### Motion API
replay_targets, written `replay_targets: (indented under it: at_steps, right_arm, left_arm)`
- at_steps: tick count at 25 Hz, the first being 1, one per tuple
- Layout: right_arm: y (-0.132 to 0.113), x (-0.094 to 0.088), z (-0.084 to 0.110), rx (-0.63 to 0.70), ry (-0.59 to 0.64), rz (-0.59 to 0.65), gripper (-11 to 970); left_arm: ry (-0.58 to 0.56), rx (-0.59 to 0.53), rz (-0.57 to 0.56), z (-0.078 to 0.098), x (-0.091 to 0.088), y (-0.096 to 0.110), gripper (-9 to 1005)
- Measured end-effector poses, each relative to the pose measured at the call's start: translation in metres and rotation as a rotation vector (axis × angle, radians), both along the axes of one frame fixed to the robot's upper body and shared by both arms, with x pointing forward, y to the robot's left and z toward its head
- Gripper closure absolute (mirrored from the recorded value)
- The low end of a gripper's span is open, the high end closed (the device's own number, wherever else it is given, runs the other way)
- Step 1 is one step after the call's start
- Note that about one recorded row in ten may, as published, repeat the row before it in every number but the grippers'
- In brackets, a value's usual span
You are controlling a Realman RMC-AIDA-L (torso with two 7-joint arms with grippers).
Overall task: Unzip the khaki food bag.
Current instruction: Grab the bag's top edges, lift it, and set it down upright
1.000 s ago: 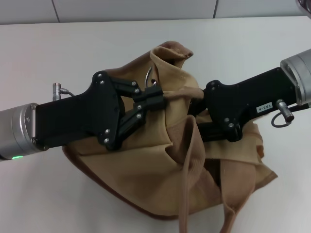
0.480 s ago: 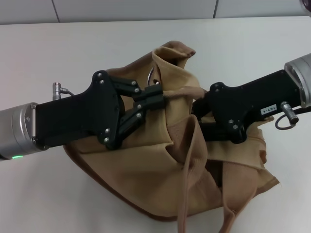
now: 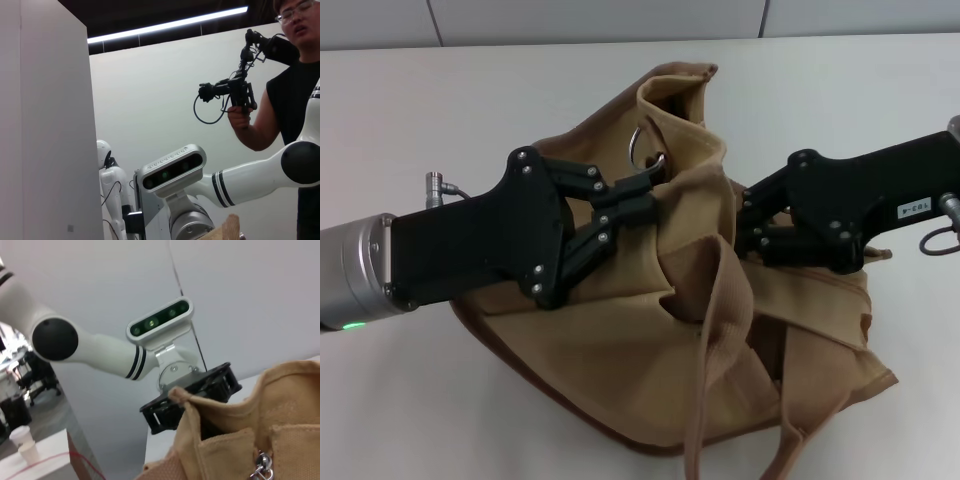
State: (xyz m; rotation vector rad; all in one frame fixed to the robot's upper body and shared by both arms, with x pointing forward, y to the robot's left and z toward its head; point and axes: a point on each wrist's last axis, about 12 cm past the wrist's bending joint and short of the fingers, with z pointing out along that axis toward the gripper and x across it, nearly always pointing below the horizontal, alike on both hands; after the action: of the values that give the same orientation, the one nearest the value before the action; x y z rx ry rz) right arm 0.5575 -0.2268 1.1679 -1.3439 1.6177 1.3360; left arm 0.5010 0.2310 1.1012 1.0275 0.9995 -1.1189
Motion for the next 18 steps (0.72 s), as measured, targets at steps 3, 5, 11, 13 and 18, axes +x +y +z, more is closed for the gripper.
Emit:
replay_targets:
  at_steps: [3,5,11,13,18]
  right_arm:
    - [-0.0018,0.0008,-0.0027,0.014,0.024,-0.018,776]
    - [-0.0019,0.0016,-0.0045,0.014,0.033,-0.03,776]
    - [-0.0025,0.0028,-0.007,0.017,0.04,-0.054,790]
    - [-0.0018,0.0028,-0.0076,0.021,0.04,-0.058,798]
    - [-0.0012,0.0042,-0.008,0.028,0.027,-0.072,819]
  left_arm:
    - [-0.002,0.001,-0.004,0.0006,0.0008,-0.0009,933]
    - [-0.004,0.0,-0.007,0.0011,0.0012,-0.0018,933]
    - [-0.005,0.0,-0.011,0.0014,0.0015,-0.0026,933]
    - [-0.005,0.001,-0.011,0.0014,0.0015,-0.0027,933]
    - [-0.003,0.001,-0.009,0.0007,0.0008,-0.0021,933]
